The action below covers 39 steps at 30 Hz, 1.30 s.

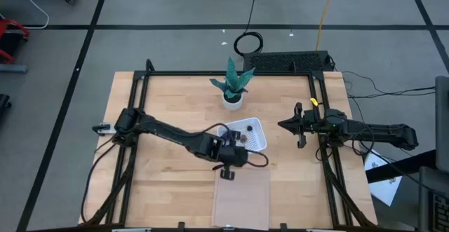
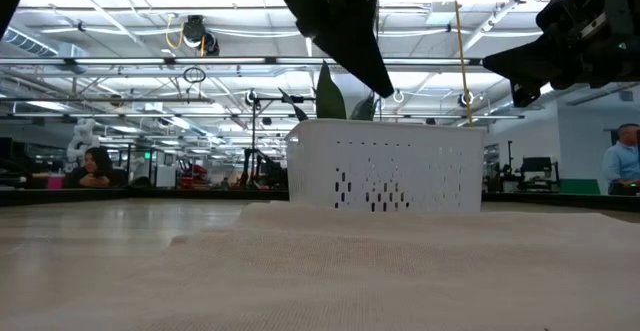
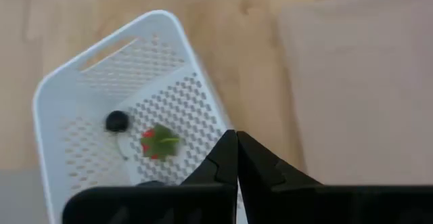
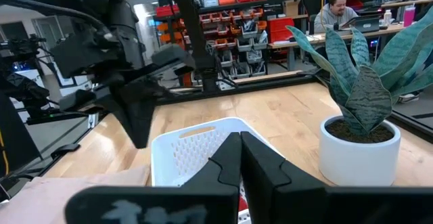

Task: Pick and placing Produce into tupperware
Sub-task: Adjust the basket on the table

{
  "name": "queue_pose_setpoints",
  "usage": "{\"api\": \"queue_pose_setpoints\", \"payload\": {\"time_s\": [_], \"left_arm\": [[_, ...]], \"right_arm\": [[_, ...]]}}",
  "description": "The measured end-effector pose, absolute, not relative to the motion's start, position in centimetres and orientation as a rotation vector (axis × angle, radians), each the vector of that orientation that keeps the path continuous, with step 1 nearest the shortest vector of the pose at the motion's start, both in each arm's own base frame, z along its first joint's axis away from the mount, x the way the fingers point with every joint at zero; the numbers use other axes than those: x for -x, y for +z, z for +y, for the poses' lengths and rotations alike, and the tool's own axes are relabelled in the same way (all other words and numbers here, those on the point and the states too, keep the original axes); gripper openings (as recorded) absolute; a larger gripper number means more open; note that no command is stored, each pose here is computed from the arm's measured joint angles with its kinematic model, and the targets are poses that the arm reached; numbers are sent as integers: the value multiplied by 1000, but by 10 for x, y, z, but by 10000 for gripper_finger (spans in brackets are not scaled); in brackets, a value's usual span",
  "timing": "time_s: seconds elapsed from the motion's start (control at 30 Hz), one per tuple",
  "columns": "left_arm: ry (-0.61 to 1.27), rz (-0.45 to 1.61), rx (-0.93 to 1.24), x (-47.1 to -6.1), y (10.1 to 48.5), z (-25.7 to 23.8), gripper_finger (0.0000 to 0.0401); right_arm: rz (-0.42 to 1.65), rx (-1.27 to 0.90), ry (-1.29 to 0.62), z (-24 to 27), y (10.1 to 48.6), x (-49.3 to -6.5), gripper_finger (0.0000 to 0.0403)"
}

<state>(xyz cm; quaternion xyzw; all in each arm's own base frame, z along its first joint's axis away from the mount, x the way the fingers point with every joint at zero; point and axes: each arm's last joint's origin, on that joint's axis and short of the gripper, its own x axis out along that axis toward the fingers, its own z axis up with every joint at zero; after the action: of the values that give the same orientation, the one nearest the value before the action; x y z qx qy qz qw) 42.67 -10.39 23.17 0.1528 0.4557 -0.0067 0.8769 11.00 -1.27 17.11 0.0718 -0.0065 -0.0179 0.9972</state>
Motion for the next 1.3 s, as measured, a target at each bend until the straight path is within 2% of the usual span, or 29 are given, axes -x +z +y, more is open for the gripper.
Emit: {"api": "queue_pose_setpoints", "payload": {"time_s": [0.33, 0.7, 1.3], "left_arm": [[-65, 981, -290, -414, 229, -135, 1], [9, 1060, -230, -405, 194, -126, 1], [175, 1136, -253, -398, 190, -111, 1]], "right_arm": [[-11, -144, -35, -13, 171, -110, 0], [-12, -151, -35, -13, 171, -110, 0], [-12, -149, -36, -13, 171, -110, 0]]}}
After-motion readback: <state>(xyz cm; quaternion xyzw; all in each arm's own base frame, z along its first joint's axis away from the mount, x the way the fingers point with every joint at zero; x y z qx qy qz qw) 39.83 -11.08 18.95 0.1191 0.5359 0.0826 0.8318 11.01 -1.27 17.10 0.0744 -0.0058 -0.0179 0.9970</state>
